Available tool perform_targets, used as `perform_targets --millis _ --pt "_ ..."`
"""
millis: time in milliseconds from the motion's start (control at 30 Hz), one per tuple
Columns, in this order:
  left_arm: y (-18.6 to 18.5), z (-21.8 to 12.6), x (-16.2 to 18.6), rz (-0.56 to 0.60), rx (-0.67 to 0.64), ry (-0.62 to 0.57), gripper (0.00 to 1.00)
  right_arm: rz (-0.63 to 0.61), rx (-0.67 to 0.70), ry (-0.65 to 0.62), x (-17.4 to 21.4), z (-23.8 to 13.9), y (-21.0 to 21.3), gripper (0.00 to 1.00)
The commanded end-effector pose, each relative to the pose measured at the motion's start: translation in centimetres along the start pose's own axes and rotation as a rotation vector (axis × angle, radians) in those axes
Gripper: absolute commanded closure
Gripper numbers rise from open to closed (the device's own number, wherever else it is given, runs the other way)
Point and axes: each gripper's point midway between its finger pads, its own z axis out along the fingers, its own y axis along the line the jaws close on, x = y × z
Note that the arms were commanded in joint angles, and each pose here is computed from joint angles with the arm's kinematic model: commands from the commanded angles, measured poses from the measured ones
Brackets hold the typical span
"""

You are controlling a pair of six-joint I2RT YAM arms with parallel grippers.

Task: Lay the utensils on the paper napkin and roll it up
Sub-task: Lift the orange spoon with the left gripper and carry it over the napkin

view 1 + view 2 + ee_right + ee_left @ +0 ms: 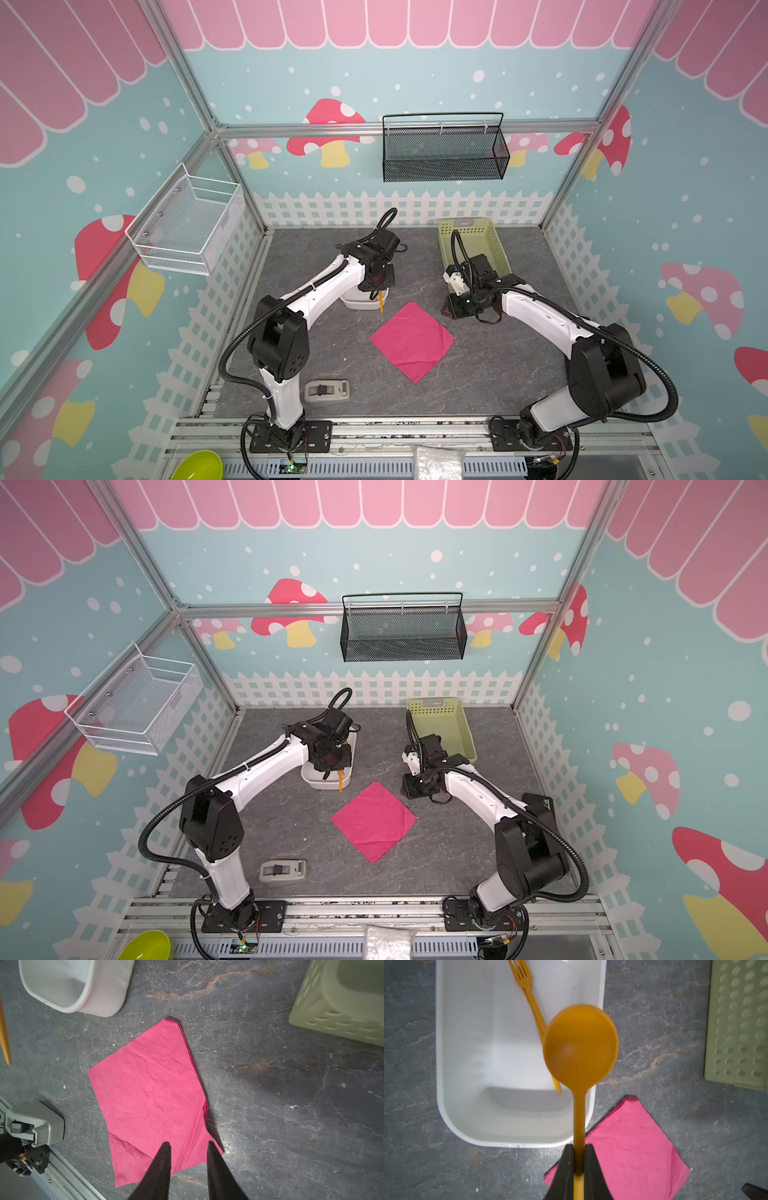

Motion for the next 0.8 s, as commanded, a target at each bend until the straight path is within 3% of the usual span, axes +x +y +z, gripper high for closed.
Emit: perform_targets --millis 0,367,767 --pt "-1.0 -0.3 1.3 -0.026 0.004 -0.028 0.9 -0.017 0.015 -0.009 0.3 -0.8 -0.5 0.68" --pt "-5.7 2.6 8.0 -0.016 0.018 0.009 0.9 -0.017 0.041 -0.019 1.2 -1.4 -1.8 0.68" --pt "-4.7 5.9 10.8 -0.029 -0.053 0.067 0.89 -0.02 0.035 -0.002 2.1 -1.0 -2.2 0.68"
